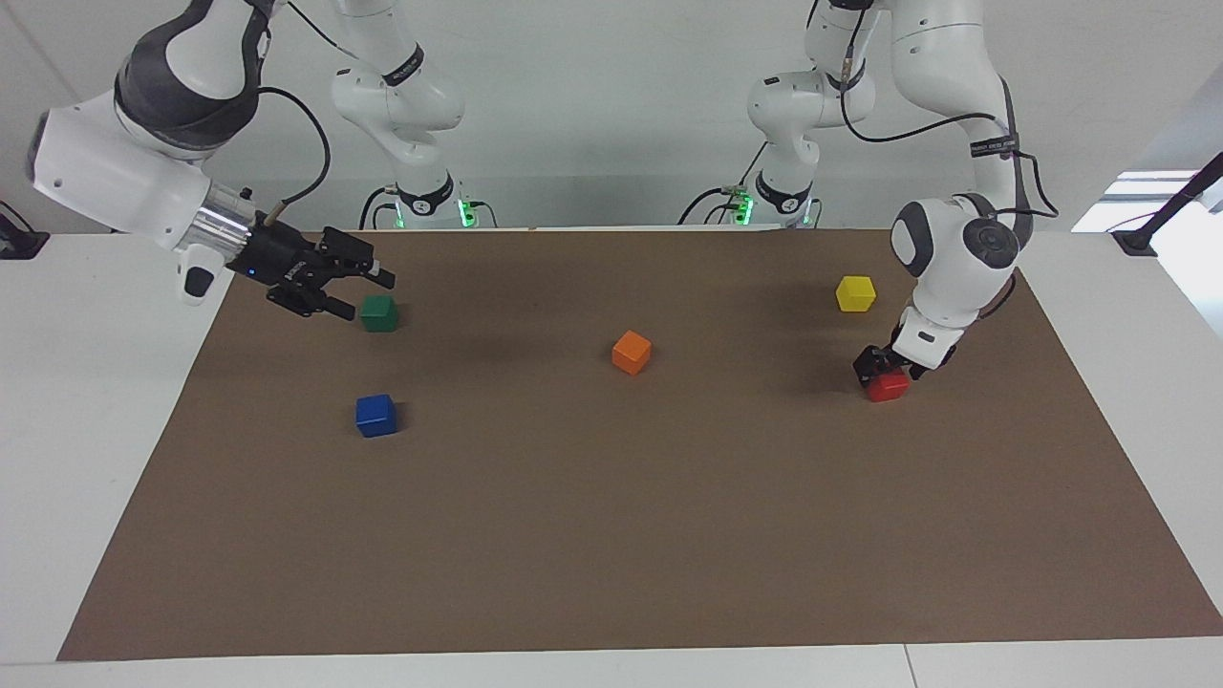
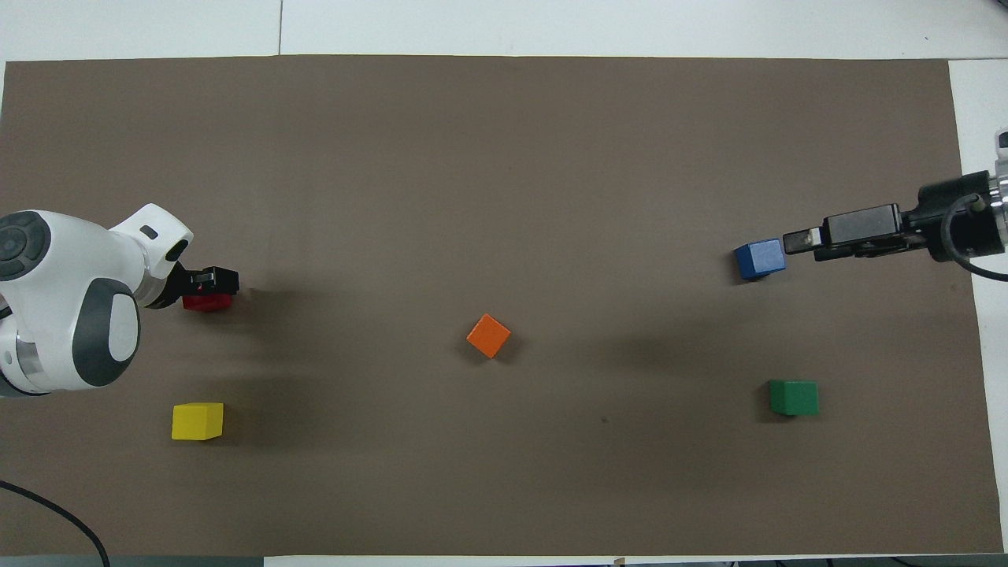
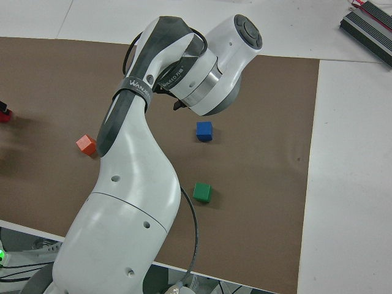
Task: Transfer red block to right arm and stack on blue block
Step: 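Grasp the red cube with the left gripper while the right gripper advances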
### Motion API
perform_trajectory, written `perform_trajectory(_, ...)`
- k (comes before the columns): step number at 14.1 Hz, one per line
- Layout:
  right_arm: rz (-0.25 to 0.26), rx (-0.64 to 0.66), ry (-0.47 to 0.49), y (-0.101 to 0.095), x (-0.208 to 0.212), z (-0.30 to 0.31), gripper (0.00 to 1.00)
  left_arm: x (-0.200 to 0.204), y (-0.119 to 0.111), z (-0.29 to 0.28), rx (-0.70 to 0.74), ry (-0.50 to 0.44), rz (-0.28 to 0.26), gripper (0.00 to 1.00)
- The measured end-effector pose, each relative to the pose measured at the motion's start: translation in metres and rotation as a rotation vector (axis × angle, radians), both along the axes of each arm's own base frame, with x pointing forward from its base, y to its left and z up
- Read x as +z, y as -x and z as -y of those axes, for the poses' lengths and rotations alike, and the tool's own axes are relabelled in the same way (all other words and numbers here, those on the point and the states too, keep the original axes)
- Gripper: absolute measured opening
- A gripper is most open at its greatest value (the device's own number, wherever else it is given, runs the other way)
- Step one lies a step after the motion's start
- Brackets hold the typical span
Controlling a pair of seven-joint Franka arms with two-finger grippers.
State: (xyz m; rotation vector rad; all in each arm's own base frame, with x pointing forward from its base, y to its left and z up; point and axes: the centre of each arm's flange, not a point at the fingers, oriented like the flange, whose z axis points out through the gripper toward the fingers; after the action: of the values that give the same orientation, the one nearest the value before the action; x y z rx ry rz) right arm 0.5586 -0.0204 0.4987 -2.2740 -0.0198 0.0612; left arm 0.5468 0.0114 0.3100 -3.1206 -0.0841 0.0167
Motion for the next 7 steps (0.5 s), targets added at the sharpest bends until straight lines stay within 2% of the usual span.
perform_trajectory(2, -0.031, -0.028, -0.178, 0.007, -0.024, -0.014, 1.0, -0.008, 0.001, 0.0, 0.0, 0.001, -0.013, 1.0)
perform_trajectory(3, -0.046, -0.038, -0.263, 0.011, -0.036, -0.021, 1.0, -0.01, 0.001, 0.0, 0.001, 0.001, -0.016, 0.91)
perform_trajectory(4, -0.061, -0.044, -0.33, 0.014, -0.045, -0.026, 1.0, -0.01, 0.001, 0.0, 0.009, 0.001, -0.017, 0.91)
perform_trajectory(5, -0.079, -0.046, -0.388, 0.018, -0.053, -0.03, 1.0, -0.009, 0.0, 0.0, 0.023, 0.001, -0.018, 0.87)
perform_trajectory(7, -0.103, -0.023, -0.529, 0.025, -0.068, -0.04, 1.0, -0.006, -0.001, 0.0, 0.065, 0.004, -0.026, 0.63)
